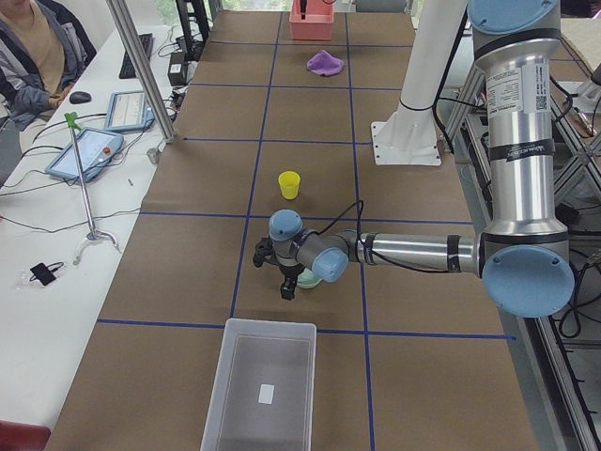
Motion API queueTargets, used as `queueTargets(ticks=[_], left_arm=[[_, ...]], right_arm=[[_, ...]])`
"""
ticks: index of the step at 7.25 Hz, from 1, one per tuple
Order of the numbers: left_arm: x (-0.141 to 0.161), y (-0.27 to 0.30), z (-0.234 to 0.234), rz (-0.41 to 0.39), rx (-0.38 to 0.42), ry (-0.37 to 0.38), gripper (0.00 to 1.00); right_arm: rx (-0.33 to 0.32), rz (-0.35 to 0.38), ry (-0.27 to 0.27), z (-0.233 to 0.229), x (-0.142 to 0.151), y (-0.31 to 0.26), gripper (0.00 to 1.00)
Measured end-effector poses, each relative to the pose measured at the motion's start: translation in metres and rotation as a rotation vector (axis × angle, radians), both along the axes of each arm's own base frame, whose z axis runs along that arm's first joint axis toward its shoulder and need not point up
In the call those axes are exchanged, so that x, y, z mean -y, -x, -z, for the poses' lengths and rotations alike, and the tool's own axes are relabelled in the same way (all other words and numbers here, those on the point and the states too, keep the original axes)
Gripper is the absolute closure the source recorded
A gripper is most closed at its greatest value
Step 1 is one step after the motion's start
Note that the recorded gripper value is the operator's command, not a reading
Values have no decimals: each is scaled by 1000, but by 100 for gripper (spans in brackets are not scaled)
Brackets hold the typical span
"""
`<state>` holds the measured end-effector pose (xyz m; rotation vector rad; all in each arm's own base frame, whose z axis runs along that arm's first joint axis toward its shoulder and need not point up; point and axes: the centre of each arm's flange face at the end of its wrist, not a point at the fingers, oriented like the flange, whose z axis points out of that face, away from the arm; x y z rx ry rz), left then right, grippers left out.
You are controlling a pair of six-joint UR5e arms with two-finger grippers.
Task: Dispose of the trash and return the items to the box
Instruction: 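Reach the left gripper down and grasp the rim of the pale green bowl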
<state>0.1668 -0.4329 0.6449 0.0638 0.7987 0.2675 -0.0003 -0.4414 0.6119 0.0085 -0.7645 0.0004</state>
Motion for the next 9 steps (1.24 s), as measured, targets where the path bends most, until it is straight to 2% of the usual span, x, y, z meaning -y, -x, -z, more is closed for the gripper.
queueTargets(ticks=[2,3,6,9], left_arm=[[0,-5,-2,-6,1,5,83],[0,-7,-2,-10,1,7,100],[-1,-10,12,-6,-25,11,100],[2,10,40,-1,-160,69,100]], right_arm=[[1,0,1,0,0,0,0],[1,0,2,0,0,1,0],[1,0,2,0,0,1,0],[5,3,0,1,0,2,0]])
